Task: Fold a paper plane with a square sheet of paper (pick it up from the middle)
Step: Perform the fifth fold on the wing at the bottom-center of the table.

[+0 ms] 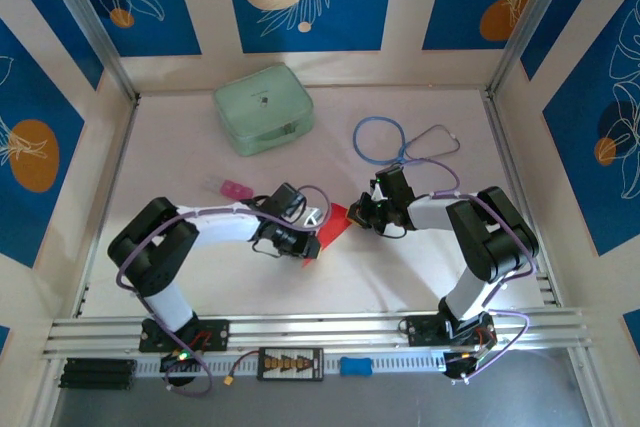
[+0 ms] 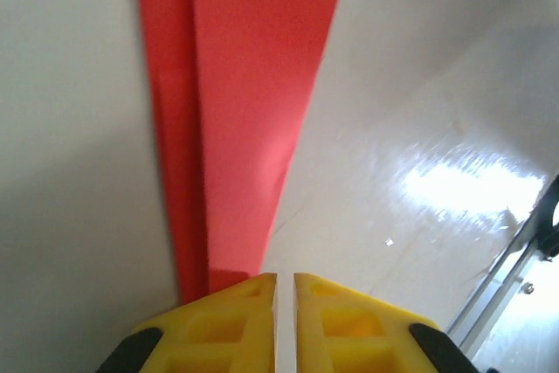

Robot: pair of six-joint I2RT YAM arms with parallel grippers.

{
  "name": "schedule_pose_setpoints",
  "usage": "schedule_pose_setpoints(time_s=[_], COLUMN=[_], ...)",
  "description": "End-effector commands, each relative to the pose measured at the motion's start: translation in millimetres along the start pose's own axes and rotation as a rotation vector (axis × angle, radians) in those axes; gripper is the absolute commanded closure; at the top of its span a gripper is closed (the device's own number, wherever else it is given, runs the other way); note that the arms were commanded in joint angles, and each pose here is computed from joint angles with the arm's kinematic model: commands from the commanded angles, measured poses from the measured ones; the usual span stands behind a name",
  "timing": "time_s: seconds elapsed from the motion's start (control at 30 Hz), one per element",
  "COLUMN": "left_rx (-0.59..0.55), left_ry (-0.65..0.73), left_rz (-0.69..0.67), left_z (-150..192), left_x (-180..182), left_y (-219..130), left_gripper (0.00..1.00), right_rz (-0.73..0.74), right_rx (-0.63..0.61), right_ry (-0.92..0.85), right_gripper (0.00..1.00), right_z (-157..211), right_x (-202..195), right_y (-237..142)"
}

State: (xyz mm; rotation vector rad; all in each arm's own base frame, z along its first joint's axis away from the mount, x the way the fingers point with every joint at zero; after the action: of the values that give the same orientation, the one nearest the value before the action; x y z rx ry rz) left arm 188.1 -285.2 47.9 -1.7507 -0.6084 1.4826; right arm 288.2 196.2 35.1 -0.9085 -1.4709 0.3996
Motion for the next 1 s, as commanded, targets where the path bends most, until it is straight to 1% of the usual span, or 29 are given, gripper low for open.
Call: schedule_pose_setpoints(time_s=[0.0,0.13,0.37,0.53,0.67,0.9,0.97], left_rx=[0.05,0.078,0.1,0.079,0.032,-0.11,-0.152], left_ry=[-0.044,-0.08,-0.108,-0.12,-0.101,-0.033,-0.032], left_rz=[-0.054,-0.081,-0.131,-0.142,-0.101,-0.072,-0.064], left_z=[17.9,30.5,50.3,59.4,54.9,31.7,23.2], left_x=[18.8,30.6,40.3,42.3,32.1,13.5,11.6], left_y=[7.5,9.3,-3.4,-15.2,-23.3,-48.1,-54.8], left_gripper=[0.86,0.87,0.88,0.9,0.92,0.95,0.96], right_rz=[0.196,0.198,0.198,0.191,0.157,0.06,0.044], right_rx=[0.074,0.073,0.074,0.069,0.07,0.091,0.102], right_ry=[0.079,0.082,0.083,0.079,0.058,-0.068,-0.108], right_gripper=[0.95,0.95,0.95,0.95,0.95,0.94,0.94], right_z=[24.9,25.6,25.9,24.6,21.7,15.0,14.7], right_x=[-50.0,-52.1,-52.1,-50.7,-43.3,-14.1,-7.6], right_y=[3.5,3.2,4.5,4.7,5.2,4.9,5.2])
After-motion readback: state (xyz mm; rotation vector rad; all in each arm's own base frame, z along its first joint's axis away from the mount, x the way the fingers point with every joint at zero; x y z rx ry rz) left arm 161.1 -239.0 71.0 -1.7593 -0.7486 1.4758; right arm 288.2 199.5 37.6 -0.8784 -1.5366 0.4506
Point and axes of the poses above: each hand's point on the last joint's axis, 136 mm out from that joint toward the fingers, its own y axis out along the fingers, its own x axis along the line the jaws close on, z = x × y, the point moved 3 cm from there along -y, back along the fingers, and after that the axes turned 8 degrees about -y, right-handed, at the moved point
